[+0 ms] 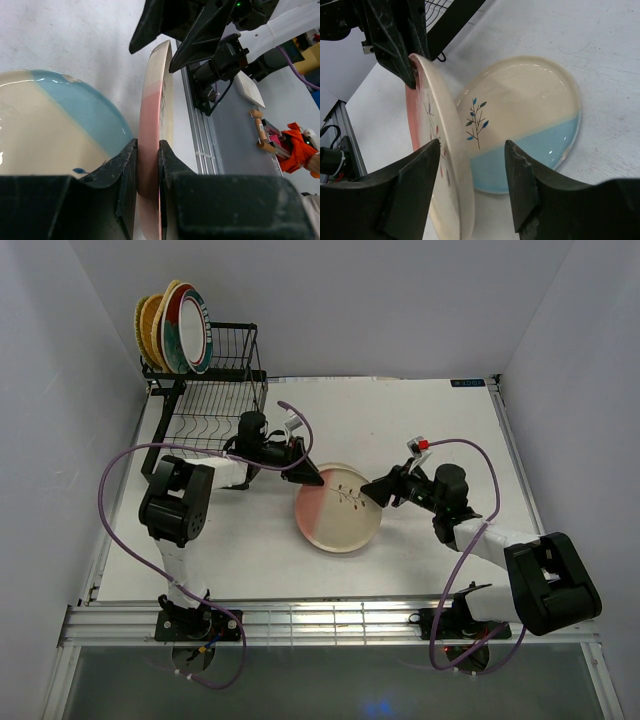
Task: Load the plates into the dish rack
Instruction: Insert the plate into the dish rack.
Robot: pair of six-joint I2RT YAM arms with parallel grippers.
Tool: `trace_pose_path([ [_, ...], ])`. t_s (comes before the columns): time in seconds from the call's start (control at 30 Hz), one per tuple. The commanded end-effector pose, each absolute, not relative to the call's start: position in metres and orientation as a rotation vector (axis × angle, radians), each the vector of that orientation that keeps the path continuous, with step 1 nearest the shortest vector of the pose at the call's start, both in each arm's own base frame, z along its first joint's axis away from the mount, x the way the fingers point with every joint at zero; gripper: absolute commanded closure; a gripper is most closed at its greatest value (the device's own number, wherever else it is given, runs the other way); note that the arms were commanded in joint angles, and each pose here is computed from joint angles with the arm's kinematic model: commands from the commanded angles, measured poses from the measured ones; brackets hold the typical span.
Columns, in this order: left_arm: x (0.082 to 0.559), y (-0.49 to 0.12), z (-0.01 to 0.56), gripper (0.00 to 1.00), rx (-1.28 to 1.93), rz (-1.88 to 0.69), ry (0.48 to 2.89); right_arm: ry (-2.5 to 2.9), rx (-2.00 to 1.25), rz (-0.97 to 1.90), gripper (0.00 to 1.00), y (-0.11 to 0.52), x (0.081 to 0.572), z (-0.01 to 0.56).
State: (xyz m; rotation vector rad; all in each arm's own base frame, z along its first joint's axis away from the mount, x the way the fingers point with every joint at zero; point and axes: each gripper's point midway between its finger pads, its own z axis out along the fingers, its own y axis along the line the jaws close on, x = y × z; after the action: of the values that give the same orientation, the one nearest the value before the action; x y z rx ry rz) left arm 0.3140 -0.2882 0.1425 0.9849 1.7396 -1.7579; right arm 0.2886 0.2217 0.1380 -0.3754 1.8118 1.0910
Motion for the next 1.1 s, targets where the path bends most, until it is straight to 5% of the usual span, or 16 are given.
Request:
trace_pose_path([
  [0.0,0.284,-0.281,0.194,1.0,1.148,-1.855,1.588,1.704,-0.384,1.088,0.38,0.225,0.299,0.166],
  [0.57,0.332,-0.267,0.232,1.0,0.965,-1.72,1.655,1.503,-0.289,1.01,0.28,0.198,0.275,0.201],
  [1.07,0.395,-0.257,0.306,1.0,0.775,-1.289,1.651,1.464,0.419,0.643,0.32,0.088,0.293,0.178],
])
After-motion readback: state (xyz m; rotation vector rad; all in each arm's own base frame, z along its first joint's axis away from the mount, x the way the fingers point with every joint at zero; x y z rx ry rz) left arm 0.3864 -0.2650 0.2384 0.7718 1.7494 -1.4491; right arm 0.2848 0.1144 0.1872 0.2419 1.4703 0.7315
